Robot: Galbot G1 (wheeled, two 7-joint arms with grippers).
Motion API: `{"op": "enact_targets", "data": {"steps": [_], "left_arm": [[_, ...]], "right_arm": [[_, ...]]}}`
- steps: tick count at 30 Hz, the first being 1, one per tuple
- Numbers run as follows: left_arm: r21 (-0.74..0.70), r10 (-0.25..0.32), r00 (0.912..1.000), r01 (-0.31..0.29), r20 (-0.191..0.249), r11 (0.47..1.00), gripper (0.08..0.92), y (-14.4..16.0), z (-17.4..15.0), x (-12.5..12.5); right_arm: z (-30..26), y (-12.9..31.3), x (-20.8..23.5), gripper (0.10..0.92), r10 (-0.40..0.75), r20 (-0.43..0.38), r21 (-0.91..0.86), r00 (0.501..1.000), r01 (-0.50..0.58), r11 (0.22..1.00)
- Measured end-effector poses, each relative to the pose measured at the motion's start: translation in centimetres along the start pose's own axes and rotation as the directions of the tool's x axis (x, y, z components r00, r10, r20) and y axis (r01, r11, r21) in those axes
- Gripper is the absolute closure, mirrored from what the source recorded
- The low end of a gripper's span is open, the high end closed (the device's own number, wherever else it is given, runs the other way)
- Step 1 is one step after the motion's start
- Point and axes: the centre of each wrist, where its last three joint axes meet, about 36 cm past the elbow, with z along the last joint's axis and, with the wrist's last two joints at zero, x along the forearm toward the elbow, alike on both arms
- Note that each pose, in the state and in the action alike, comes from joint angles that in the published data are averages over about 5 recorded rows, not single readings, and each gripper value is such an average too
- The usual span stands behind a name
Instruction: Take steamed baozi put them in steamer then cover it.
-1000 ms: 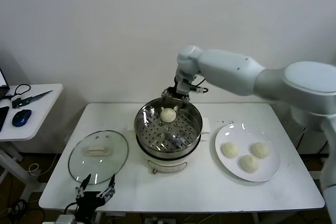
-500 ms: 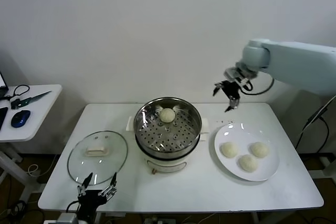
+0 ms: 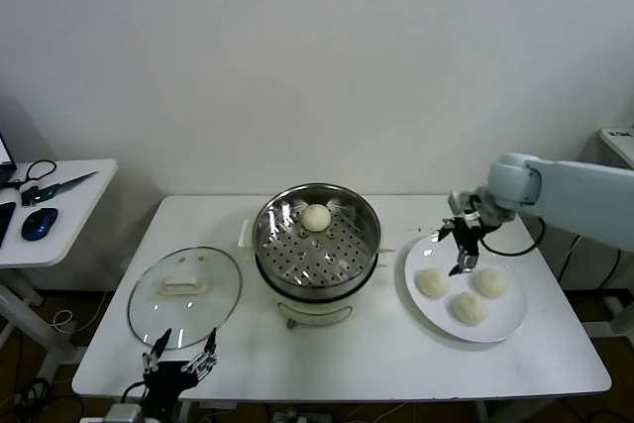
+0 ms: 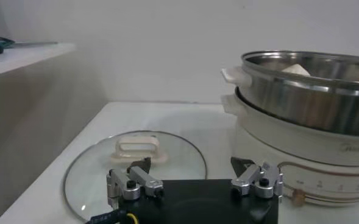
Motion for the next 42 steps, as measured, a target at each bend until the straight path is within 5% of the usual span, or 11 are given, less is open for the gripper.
{"op": "enact_targets", "data": {"steps": [15,27,34,42], "left_arm": [[0.004,-0.005,1.0,0.005,-0.004,1.0,0.177,-0.1,0.2,0.1],[0.003,-0.014,0.9999,0.014,-0.002,1.0,0.177,-0.1,0.1,0.1],[0.006,-0.016,0.9999,0.016,0.002,1.0,0.177,-0.2,-0.1,0.2],[0.012,-0.008,0.9999,0.008,0.01,1.0,0.177,-0.7,-0.5,0.2]], "right_arm": [[-0.4,0.2,-6.0,0.206,0.013,-0.032,-0.055,0.999,-0.015,0.998],[-0.6,0.1,-6.2,0.35,0.005,-0.021,-0.07,1.0,-0.006,0.998],[-1.4,-1.4,-2.1,0.36,0.014,0.006,-0.044,1.0,-0.014,0.999],[-5.9,-4.8,8.9,0.361,0.056,0.045,0.036,0.997,-0.057,0.998]]}}
